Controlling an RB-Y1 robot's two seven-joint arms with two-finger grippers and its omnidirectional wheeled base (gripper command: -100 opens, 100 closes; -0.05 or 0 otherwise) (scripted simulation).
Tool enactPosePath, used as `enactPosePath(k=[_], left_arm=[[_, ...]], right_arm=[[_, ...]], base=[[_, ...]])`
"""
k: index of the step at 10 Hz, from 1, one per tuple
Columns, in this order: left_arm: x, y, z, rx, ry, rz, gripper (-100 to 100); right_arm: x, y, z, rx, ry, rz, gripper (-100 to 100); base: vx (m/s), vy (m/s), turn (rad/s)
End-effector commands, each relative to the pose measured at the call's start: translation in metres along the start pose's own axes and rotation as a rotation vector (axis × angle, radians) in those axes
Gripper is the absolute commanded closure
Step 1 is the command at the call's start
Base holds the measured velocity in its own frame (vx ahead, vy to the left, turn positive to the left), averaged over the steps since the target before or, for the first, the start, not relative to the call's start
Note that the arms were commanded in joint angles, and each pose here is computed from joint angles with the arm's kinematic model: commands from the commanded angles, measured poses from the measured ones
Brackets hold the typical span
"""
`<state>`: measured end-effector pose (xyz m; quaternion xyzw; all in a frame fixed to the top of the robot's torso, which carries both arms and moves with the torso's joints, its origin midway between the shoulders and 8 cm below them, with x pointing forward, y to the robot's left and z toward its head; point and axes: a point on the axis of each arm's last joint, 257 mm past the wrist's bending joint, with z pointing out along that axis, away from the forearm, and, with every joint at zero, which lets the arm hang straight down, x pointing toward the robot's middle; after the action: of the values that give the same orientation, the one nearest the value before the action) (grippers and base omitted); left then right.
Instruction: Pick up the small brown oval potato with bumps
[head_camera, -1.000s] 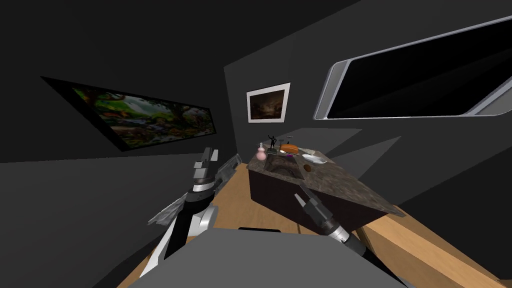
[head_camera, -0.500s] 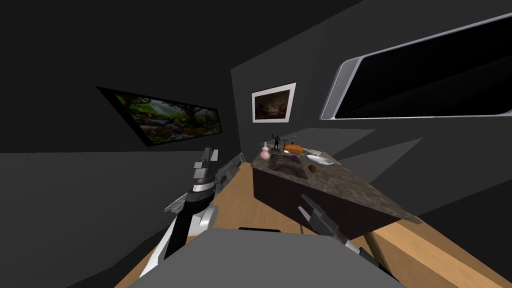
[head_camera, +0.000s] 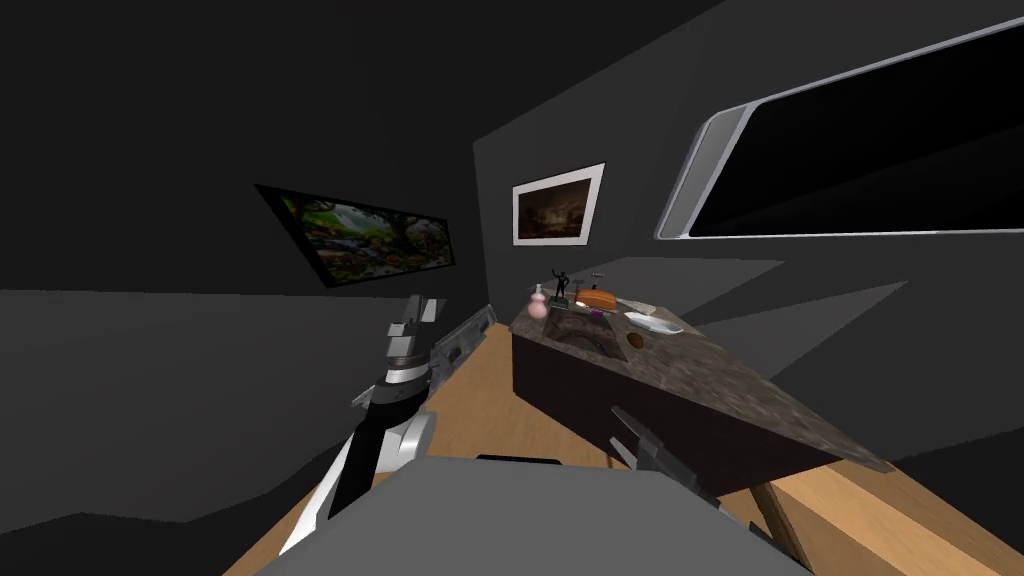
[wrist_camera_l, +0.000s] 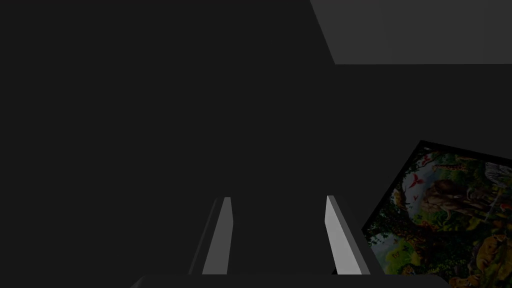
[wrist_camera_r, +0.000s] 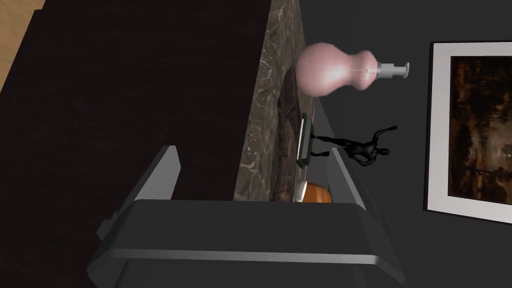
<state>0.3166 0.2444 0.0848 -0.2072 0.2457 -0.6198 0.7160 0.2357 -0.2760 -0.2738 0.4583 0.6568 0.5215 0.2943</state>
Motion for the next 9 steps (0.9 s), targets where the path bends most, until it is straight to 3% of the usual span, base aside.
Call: enactPosePath(k=[1,2,3,4,5,6,7,8,9], left_arm=[[0.0,0.0,0.0,0.0,0.0,0.0,0],[0.0,0.0,0.0,0.0,0.0,0.0,0],[0.0,0.0,0.0,0.0,0.0,0.0,0],[0.0,0.0,0.0,0.0,0.0,0.0,0],[0.0,0.0,0.0,0.0,0.0,0.0,0],[0.0,0.0,0.0,0.0,0.0,0.0,0],[0.0,0.0,0.0,0.0,0.0,0.0,0],[0.0,0.0,0.0,0.0,0.0,0.0,0],[0.0,0.0,0.0,0.0,0.0,0.0,0]], right_arm=[[-0.006,-0.023,-0.014,0.079,-0.007,0.029,-100],[-0.006,-0.024,-0.016,0.094,0.007,0.013,-100],[-0.012,-0.044,-0.03,0.161,-0.005,0.039,-100],[-0.013,-0.045,-0.031,0.174,0.007,0.024,-100],[-0.02,-0.064,-0.046,0.241,-0.008,0.048,-100],[-0.021,-0.064,-0.048,0.254,0.004,0.033,-100],[-0.028,-0.082,-0.064,0.322,-0.011,0.051,-100],[-0.03,-0.082,-0.066,0.333,-0.001,0.038,-100],[-0.037,-0.1,-0.083,0.395,-0.024,0.061,-100]], base=[[-0.039,0.029,0.202],[-0.032,0.018,0.081],[-0.036,0.019,0.176],[-0.026,0.016,0.091],[-0.026,0.02,0.166],[-0.025,0.012,0.107],[-0.026,0.017,0.197],[-0.019,0.009,0.114],[-0.018,0.01,0.197]])
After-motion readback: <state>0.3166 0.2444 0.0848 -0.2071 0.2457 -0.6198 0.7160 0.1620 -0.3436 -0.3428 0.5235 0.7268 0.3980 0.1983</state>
